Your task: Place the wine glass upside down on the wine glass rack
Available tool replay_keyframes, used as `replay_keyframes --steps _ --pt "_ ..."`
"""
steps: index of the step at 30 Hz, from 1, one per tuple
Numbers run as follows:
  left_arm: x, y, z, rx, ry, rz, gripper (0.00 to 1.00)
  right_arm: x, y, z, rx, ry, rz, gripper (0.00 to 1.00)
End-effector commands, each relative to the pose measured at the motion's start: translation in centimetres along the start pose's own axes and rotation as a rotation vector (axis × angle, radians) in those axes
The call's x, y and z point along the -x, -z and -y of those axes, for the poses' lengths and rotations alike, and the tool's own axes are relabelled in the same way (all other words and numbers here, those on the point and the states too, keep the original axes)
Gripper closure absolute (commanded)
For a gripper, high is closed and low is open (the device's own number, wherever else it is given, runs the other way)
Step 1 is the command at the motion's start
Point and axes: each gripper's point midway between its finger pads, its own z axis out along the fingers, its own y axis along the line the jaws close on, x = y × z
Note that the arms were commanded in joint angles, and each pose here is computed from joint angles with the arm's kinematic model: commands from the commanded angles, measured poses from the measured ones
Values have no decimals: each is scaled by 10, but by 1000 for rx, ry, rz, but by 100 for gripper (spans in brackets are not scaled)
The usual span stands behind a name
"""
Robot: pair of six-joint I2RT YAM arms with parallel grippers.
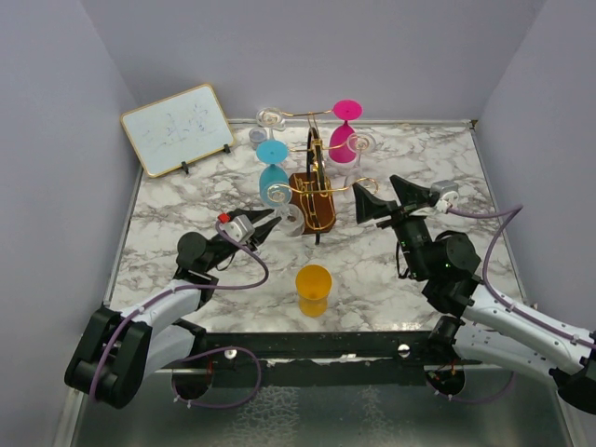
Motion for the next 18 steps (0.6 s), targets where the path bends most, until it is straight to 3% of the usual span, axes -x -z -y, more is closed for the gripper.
replay_keyframes --steps 1,8,14,18 --pt "11 -2 3 -28 -30 30 69 -1 -1 -6 27 -8 6 1" --pt "15 -1 -1 -1 -13 38 66 -8 0 -10 60 46 -22 1" --pt "24 5 -4 35 34 47 61 -36 6 -18 129 213 -305 1" --pt "32 9 -11 73 83 24 61 -33 21 -4 36 119 -376 1"
